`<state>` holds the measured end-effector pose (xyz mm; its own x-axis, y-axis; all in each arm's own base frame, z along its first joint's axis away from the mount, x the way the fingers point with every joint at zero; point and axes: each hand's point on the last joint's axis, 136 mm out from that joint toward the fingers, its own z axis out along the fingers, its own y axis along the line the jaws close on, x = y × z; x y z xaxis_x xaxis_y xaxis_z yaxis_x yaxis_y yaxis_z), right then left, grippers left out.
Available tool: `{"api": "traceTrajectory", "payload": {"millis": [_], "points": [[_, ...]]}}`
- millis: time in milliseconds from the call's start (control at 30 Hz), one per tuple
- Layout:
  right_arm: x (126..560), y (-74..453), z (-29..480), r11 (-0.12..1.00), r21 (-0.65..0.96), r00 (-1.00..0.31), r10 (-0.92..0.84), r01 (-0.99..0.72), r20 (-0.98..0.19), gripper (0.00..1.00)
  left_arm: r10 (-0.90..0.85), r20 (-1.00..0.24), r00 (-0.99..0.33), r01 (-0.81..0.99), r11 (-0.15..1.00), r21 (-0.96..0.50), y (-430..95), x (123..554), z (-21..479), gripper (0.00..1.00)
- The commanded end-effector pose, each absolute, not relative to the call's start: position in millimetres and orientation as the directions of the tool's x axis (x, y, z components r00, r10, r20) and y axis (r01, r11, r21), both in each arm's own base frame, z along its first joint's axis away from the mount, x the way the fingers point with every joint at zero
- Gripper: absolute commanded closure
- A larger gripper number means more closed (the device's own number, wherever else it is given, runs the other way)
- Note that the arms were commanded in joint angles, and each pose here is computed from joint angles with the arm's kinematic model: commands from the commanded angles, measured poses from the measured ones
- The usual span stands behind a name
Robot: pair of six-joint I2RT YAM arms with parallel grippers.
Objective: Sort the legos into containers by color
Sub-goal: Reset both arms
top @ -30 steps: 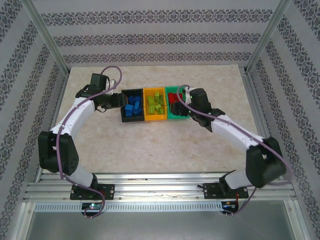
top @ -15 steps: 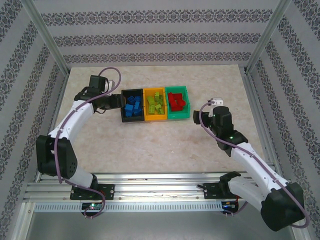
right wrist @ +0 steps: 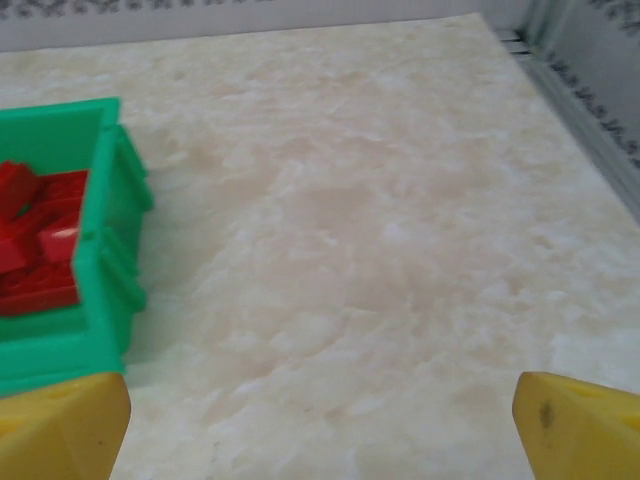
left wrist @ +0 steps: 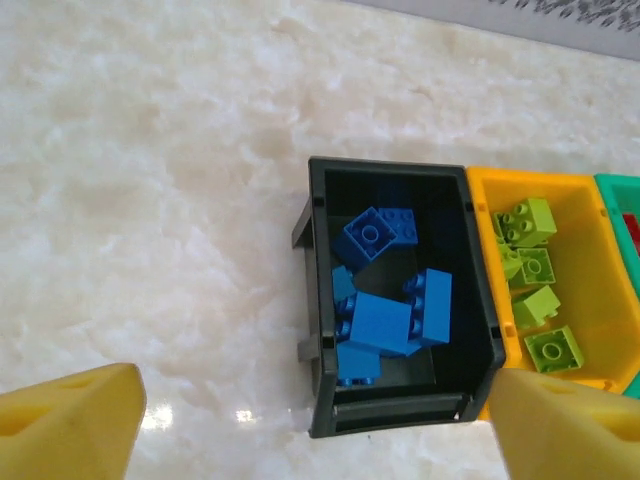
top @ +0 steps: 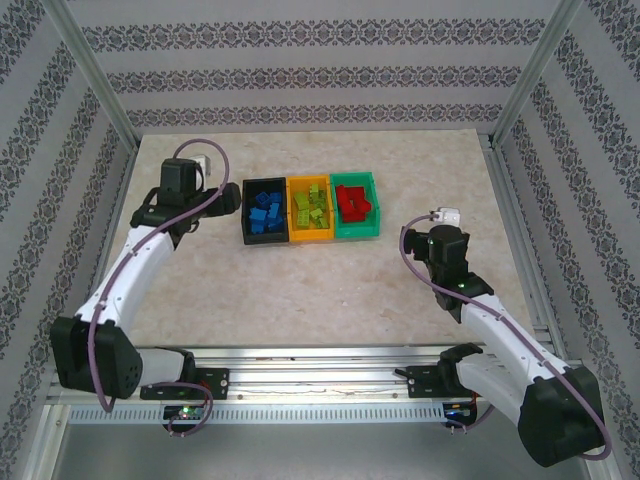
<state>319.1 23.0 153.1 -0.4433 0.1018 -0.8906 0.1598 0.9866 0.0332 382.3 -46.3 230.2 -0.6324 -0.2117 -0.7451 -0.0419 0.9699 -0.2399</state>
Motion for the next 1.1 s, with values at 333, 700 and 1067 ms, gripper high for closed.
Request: {"api": "traceTrajectory", "payload": {"millis": [333,700,1067], "points": [[306.5,-24.9,154.2,0.947,-0.011,-0.165,0.044,0.321,-0.985,0.02,-0.354,-0.838,-0.415,-0.305,0.922,-0.238,10.5,339.1,151.6,0.00],[358.7,-32.8,137.2,0.940,-0.080,-0.241,0.002,0.332,-0.970,0.02,-0.160,-0.935,-0.317,-0.369,0.929,-0.034,45.7,345.7,144.4,0.00],[393.0,-16.9,121.8,0.975,-0.053,-0.257,0.004,0.216,-0.966,0.02,-0.023,-0.984,-0.177,-0.255,0.967,0.023,37.6,373.4,114.5,0.01]]}}
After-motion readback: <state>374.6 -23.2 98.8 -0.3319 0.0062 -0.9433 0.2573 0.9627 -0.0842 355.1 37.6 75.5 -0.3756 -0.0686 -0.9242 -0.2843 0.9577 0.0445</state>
